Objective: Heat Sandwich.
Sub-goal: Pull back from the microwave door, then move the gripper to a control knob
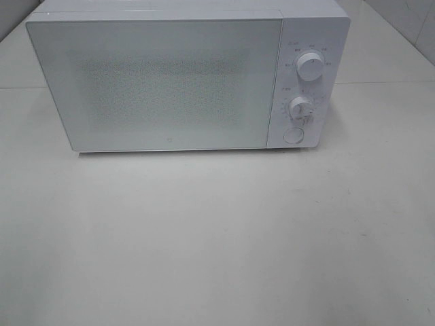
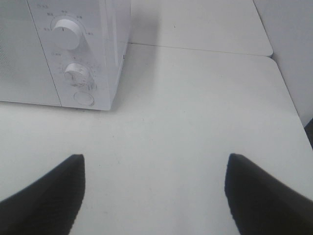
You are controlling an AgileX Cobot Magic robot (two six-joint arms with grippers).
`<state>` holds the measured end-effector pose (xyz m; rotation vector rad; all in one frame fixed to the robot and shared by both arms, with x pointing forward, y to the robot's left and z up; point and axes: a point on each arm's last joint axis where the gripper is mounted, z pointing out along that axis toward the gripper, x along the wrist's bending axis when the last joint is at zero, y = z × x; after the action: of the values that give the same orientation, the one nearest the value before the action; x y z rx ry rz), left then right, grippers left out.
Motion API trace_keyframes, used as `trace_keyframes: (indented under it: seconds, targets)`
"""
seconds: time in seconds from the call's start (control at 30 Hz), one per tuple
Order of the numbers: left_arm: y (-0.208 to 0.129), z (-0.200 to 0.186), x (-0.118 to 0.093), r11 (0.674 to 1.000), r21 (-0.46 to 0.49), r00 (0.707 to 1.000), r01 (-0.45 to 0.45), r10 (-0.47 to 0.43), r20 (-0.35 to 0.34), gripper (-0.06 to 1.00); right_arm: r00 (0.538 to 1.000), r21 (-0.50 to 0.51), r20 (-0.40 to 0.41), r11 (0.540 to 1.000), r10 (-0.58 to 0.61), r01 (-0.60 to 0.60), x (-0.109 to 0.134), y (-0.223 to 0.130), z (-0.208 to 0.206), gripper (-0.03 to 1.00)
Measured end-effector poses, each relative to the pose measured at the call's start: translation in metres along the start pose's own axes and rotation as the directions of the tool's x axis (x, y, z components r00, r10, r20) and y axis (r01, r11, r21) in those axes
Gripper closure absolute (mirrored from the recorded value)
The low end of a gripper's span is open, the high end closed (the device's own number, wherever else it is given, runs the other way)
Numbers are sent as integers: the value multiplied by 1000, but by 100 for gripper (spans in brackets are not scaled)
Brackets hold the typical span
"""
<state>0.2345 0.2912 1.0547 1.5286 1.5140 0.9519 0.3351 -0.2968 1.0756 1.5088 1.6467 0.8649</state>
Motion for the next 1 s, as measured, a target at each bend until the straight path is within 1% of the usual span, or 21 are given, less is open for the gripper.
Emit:
trace_keyframes:
  seconds: [0.1, 0.67, 0.83, 0.93, 1.0]
  targets:
    - [0, 0, 0, 1000, 0, 1000, 0, 0, 0, -3, 1000, -25, -6, 1000, -3, 3, 1, 7, 11, 20]
    - [0, 0, 0, 1000, 0, 1000, 0, 0, 0, -3, 999, -62, -33, 998, -15, 13, 7, 26, 62, 20]
    - [0, 0, 0, 1000, 0, 1000, 0, 0, 0, -3, 999, -95, -43, 995, -17, 13, 9, 31, 78, 20]
    - [0, 0, 0, 1000, 0, 1000, 0, 0, 0, -3, 998, -137, -53, 991, -18, 11, 11, 35, 91, 20]
    - [0, 0, 0, 1000, 0, 1000, 0, 0, 0, -3, 998, -138, -55, 990, -19, 11, 11, 35, 95, 20]
